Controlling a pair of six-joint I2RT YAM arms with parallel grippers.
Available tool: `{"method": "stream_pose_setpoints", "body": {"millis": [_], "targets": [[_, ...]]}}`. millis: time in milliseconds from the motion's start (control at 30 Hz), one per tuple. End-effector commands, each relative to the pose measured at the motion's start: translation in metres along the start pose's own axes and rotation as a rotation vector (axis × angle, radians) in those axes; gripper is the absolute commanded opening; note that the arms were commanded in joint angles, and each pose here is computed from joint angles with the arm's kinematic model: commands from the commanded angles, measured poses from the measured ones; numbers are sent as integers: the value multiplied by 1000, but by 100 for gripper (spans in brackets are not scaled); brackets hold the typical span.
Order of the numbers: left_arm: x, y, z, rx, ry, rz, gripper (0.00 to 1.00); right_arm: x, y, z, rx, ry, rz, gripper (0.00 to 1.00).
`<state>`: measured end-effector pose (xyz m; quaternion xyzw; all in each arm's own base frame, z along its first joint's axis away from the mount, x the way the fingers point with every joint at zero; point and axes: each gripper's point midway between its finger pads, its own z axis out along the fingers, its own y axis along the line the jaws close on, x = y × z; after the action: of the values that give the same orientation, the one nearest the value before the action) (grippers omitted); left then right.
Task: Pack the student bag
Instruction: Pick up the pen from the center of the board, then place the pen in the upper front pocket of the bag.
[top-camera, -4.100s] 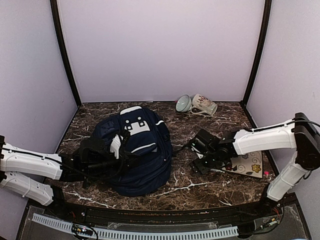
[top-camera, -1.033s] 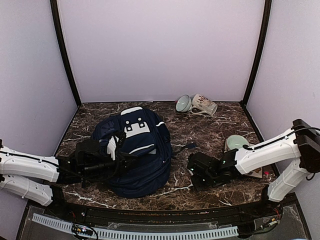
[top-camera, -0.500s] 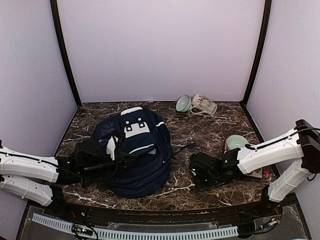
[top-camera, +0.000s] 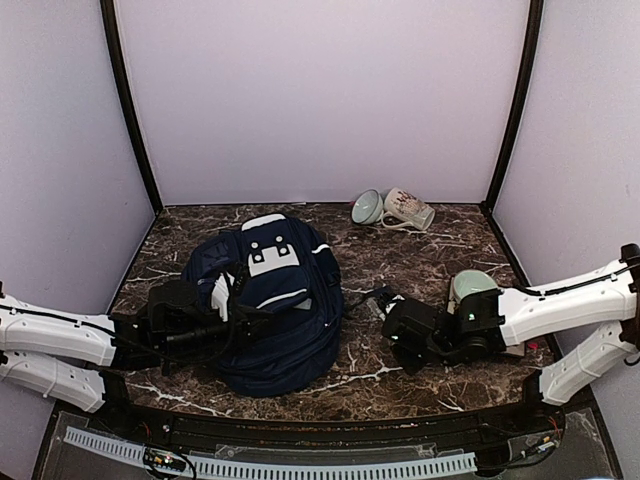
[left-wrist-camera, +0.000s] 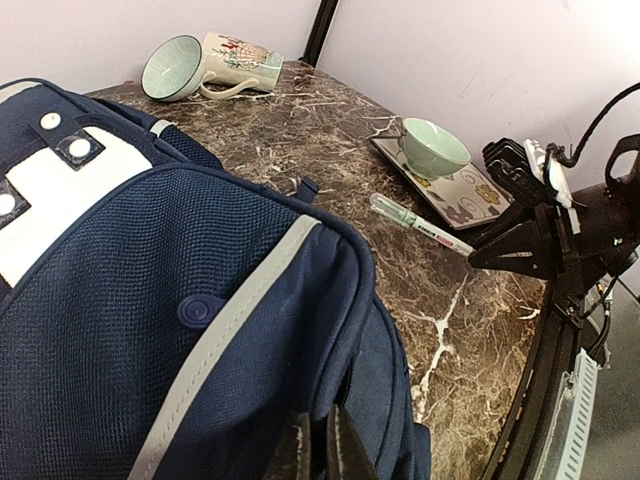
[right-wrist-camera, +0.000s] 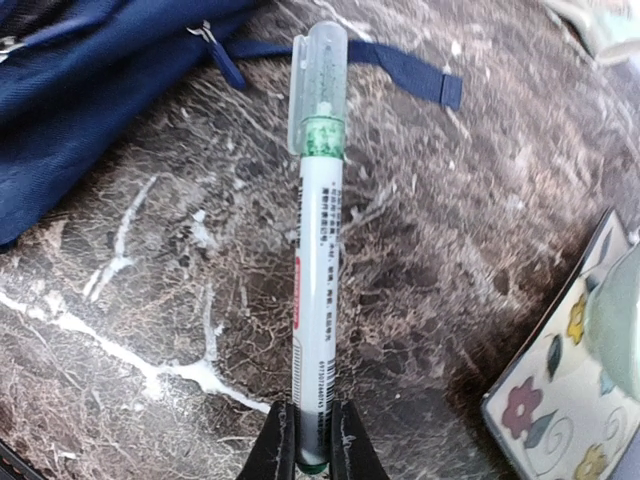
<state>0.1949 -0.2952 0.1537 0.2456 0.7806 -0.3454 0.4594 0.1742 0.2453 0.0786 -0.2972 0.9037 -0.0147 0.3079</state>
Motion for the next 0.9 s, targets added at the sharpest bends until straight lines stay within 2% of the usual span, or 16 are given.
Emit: {"method": "stream_pose_setpoints", "body": {"millis": [0, 133, 333, 600, 867], "targets": [[-4, -2, -6, 10, -24, -21, 0, -35, 0, -23, 76, -145, -122, 0], [-5, -2, -7, 7, -28, -21, 0, -51, 4, -34, 134, -215, -235, 0], [-4, -1, -7, 3, -29, -20, 0, -57, 8, -38, 218, -247, -398, 0], [-4, -1, -7, 2, -29, -20, 0, -60, 17, -49, 215, -252, -535, 0], [-5, -1, -7, 1, -31, -22, 0, -53, 48, -59, 140, -258, -695, 0]]}}
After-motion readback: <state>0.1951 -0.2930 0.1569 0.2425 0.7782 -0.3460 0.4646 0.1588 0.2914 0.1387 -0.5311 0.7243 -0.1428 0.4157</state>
